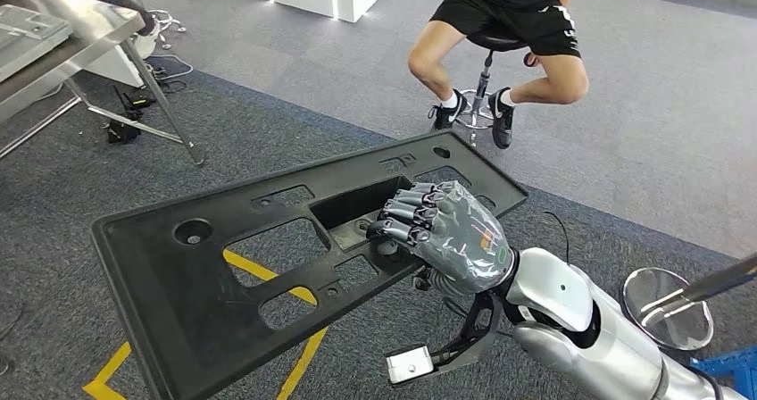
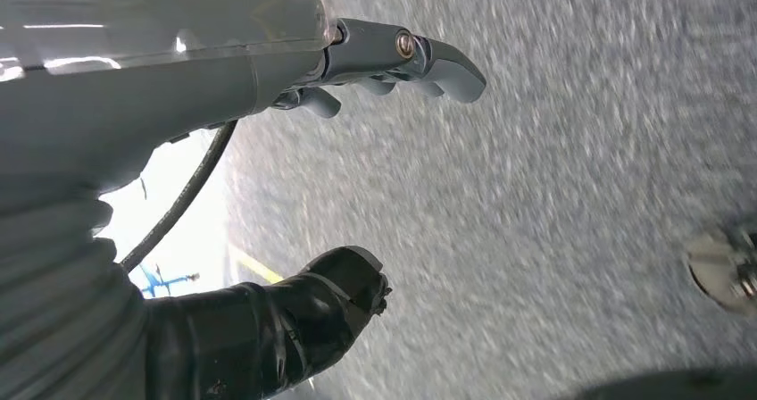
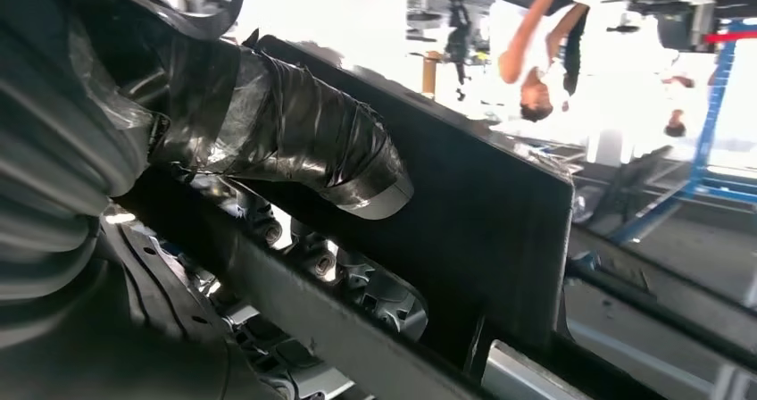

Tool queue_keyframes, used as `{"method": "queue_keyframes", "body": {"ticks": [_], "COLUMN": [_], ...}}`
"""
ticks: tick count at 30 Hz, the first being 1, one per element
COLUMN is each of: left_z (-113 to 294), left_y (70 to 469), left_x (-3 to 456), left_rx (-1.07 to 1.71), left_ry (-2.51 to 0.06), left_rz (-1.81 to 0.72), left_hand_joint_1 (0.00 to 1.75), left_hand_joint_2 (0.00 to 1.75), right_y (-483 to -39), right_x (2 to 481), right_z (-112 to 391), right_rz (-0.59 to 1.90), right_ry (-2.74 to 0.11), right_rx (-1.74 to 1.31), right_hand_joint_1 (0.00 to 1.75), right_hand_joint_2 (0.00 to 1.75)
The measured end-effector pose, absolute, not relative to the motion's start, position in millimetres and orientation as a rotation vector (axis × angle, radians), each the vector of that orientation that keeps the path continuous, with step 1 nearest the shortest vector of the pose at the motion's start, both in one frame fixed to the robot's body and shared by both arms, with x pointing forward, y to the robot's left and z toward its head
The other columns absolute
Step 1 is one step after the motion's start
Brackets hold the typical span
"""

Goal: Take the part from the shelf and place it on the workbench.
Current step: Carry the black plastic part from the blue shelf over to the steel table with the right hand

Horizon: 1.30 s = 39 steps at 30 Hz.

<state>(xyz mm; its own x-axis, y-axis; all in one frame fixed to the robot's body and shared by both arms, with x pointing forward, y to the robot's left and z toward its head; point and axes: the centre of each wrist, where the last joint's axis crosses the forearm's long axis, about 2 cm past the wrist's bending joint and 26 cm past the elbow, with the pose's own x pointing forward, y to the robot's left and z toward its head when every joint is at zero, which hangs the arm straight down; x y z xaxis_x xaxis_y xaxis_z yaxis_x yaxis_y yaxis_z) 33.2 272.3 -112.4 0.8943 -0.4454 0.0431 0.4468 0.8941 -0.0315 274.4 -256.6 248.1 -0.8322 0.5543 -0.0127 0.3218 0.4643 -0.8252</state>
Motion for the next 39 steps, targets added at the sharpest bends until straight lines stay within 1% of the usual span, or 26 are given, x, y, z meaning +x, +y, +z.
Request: {"method": "queue_keyframes", "body": {"ticks": [10, 13, 16, 20, 23, 33, 39], "left_z": [-113, -112, -110, -99, -95, -97, -95], "left_y": [271, 271, 281, 313, 327, 331, 340], "left_x": [32, 34, 58, 108, 123, 115, 120], "left_rx": [-0.038, -0.055, -0.097, -0.095, -0.060, -0.059, -0.046], "left_ry": [-0.044, -0.083, -0.135, -0.192, -0.230, -0.230, -0.242], "left_rz": [-0.470, -0.450, -0.418, -0.396, -0.378, -0.335, -0.316], "left_hand_joint_1": [0.00, 0.00, 0.00, 0.00, 0.00, 0.00, 0.00], "left_hand_joint_2": [1.75, 1.75, 1.75, 1.75, 1.75, 1.75, 1.75], "right_y": [-262, -258, -242, -221, -216, -214, -208], "right_x": [275, 279, 294, 311, 318, 334, 345], "right_z": [252, 255, 261, 272, 277, 276, 293], "right_rz": [1.300, 1.330, 1.355, 1.345, 1.333, 1.380, 1.391], "right_ry": [-2.446, -2.441, -2.438, -2.464, -2.476, -2.439, -2.452], "right_rx": [-0.784, -0.782, -0.769, -0.745, -0.737, -0.735, -0.752], "right_hand_joint_1": [1.75, 1.75, 1.75, 1.75, 1.75, 1.75, 1.75], "right_hand_joint_2": [1.75, 1.75, 1.75, 1.75, 1.75, 1.75, 1.75]}}
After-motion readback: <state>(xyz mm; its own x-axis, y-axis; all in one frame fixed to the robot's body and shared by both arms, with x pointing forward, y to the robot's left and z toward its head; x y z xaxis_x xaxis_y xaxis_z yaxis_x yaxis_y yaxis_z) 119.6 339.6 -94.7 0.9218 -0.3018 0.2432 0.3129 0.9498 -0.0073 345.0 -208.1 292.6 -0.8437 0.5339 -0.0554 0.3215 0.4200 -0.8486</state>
